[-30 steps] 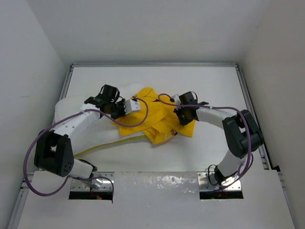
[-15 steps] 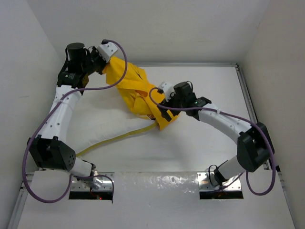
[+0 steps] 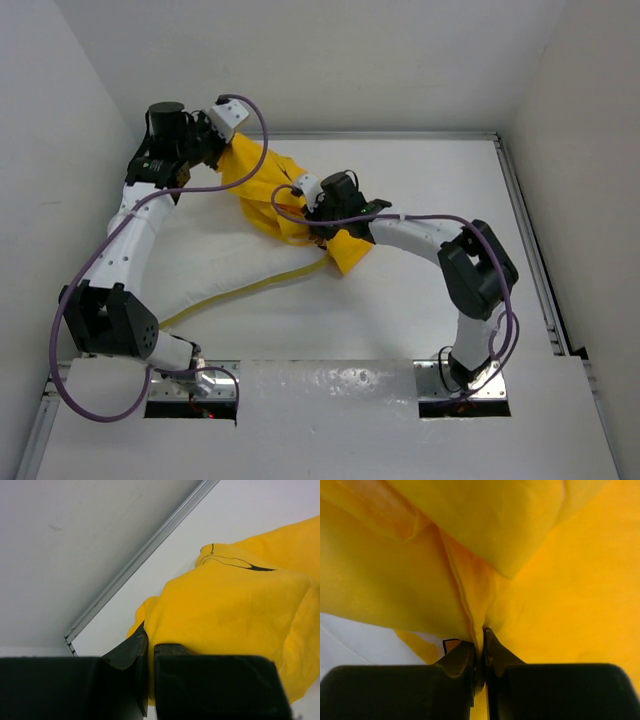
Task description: Put the pillow into the pillowcase
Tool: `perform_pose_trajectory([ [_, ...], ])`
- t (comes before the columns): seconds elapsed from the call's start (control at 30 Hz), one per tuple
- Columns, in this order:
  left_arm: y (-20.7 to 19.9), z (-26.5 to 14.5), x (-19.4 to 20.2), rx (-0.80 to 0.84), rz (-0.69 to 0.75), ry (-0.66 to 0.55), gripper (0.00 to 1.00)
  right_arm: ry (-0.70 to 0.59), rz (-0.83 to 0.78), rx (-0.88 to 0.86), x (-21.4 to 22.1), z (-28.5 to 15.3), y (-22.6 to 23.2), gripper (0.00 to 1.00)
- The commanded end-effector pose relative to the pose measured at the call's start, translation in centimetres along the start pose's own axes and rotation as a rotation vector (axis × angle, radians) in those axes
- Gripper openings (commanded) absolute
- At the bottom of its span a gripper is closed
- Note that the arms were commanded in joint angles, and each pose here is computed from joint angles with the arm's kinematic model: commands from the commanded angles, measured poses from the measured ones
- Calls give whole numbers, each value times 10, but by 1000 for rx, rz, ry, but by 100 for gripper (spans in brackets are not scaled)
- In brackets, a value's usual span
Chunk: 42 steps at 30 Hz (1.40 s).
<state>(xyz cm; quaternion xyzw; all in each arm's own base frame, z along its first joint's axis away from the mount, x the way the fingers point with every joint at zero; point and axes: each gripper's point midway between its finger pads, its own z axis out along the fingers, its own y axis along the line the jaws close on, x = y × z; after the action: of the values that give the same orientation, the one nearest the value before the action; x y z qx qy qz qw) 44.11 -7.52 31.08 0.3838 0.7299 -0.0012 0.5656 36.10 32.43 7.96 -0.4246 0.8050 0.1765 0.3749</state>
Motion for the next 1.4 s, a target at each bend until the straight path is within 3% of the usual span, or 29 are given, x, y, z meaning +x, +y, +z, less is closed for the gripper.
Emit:
perform_pose_trajectory([
  [0.0,16,-17,-19,-96,17,-42,0,-77,-3,56,-34,-5,-12,6],
  [0.03,20,-18,-18,-120,2,-42,0,-70,-4,75,-30,-7,-15,0],
  [0.17,48,-23,-20,-280,-69,-42,0,-113,-22,130,-48,-32,-23,0],
  [0.23,72,-31,-26,-397,-120,-57,0,-151,-36,194,-66,-59,-36,0],
  [0.33,80,-38,-43,-403,-115,-81,0,-207,-42,328,-84,-106,-67,0],
  [0.43,50,-33,-58,-205,-72,-120,0,-225,2,509,-84,-169,-113,0],
  [0.5,8,-26,-61,9,-95,-152,0,-219,26,610,-77,-216,-136,0],
  [0.57,-47,-23,-60,270,-155,-189,0,-179,-27,677,-70,-247,-142,0],
  [0.67,-105,-28,-71,547,-233,-253,0,-184,-75,670,-76,-284,-129,0],
  [0.73,-135,-24,-77,685,-363,-263,0,-210,-91,639,-86,-302,-118,0],
  [0.77,-150,-23,-83,775,-452,-282,7,-225,-94,639,-93,-308,-117,0],
  [0.8,-154,-20,-84,801,-504,-283,7,-220,-92,652,-93,-312,-119,0],
  [0.83,-156,-16,-84,818,-561,-279,27,-203,-85,671,-91,-310,-124,0],
  [0.9,-158,3,-75,828,-715,-224,52,-161,-42,731,-80,-311,-150,0],
  [0.93,-158,12,-69,821,-748,-195,63,-166,1,720,-78,-303,-159,8],
  [0.97,-156,24,-61,793,-777,-161,68,-133,71,736,-68,-293,-190,18],
  [1.0,-156,39,-48,781,-815,-97,72,-127,116,722,-65,-284,-205,36],
  [1.03,-150,56,-35,704,-843,-44,75,-128,183,688,-63,-270,-214,79],
  [1.17,-125,96,-6,531,-824,77,80,4,362,744,-49,-226,-283,94],
  [1.23,-112,102,-16,491,-753,33,80,51,465,764,-54,-211,-305,93],
  [1.3,-112,104,-30,493,-667,-16,80,3,489,726,-73,-210,-304,73],
  [1.33,-115,105,-35,500,-626,-21,76,-37,503,702,-79,-211,-299,60],
  [1.37,-130,108,-38,526,-531,0,73,25,536,617,-50,-186,-280,22],
])
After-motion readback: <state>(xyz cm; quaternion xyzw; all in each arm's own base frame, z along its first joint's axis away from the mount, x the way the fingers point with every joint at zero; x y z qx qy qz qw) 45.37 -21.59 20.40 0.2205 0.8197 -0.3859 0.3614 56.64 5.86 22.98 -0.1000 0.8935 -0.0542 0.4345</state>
